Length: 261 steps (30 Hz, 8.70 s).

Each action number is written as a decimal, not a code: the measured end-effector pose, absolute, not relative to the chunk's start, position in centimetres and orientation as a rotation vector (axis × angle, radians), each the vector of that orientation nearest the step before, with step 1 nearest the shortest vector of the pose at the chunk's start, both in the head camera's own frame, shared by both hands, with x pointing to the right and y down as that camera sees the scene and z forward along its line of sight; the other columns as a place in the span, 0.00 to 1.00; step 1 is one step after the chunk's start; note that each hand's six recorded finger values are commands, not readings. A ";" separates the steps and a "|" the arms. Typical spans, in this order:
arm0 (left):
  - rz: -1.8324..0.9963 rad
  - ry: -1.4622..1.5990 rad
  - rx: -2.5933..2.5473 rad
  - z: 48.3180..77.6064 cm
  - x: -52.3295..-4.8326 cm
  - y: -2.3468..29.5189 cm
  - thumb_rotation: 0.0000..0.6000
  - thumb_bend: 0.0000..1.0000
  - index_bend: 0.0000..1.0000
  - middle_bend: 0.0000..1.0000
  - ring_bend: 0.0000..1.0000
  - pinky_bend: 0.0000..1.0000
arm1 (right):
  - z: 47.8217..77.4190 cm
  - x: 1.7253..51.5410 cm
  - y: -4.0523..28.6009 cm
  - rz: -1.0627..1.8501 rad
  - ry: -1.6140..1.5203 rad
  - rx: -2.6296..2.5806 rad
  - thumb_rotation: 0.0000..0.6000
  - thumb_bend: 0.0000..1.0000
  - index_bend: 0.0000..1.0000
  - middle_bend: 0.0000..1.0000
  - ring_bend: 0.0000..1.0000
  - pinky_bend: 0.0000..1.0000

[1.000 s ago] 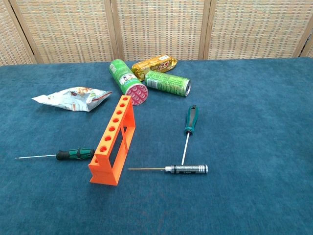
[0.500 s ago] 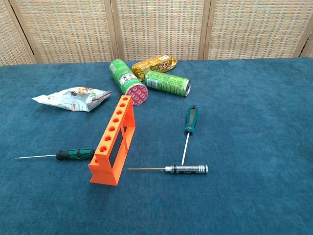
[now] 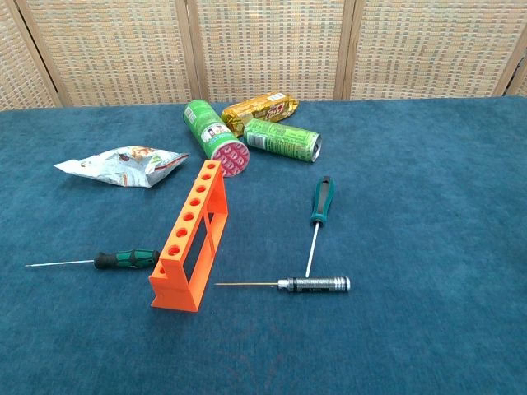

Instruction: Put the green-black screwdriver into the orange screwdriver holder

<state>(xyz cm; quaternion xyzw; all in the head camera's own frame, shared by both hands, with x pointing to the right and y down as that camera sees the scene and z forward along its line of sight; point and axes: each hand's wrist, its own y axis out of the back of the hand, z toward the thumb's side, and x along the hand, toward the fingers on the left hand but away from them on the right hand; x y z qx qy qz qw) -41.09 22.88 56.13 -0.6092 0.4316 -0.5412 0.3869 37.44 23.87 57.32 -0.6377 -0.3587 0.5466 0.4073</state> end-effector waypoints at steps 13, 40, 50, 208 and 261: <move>-1.372 1.088 -1.628 57.0 -39.8 22.8 1.00 0.15 0.17 0.00 0.00 0.00 | 57.0 38.0 23.7 1.388 -0.924 -1.596 1.00 0.24 0.00 0.00 0.00 0.00; -1.448 0.836 -1.826 65.2 -30.4 18.8 1.00 0.24 0.36 0.00 0.00 0.00 | 57.3 38.3 23.6 1.403 -0.931 -1.606 1.00 0.24 0.00 0.00 0.00 0.00; -1.498 0.771 -1.847 67.9 -27.9 18.5 1.00 0.25 0.37 0.00 0.00 0.00 | 57.3 38.5 23.5 1.407 -0.936 -1.609 1.00 0.24 0.00 0.00 0.00 0.00; -0.558 1.517 -2.782 63.1 -17.4 10.6 1.00 0.35 0.62 0.06 0.00 0.00 | 57.4 39.2 23.3 1.417 -0.957 -1.619 1.00 0.24 0.00 0.00 0.00 0.00; -0.813 1.426 -2.762 69.0 -21.5 13.6 1.00 0.35 0.62 0.06 0.00 0.00 | 57.3 39.4 23.3 1.415 -0.965 -1.612 1.00 0.24 0.00 0.00 0.00 0.00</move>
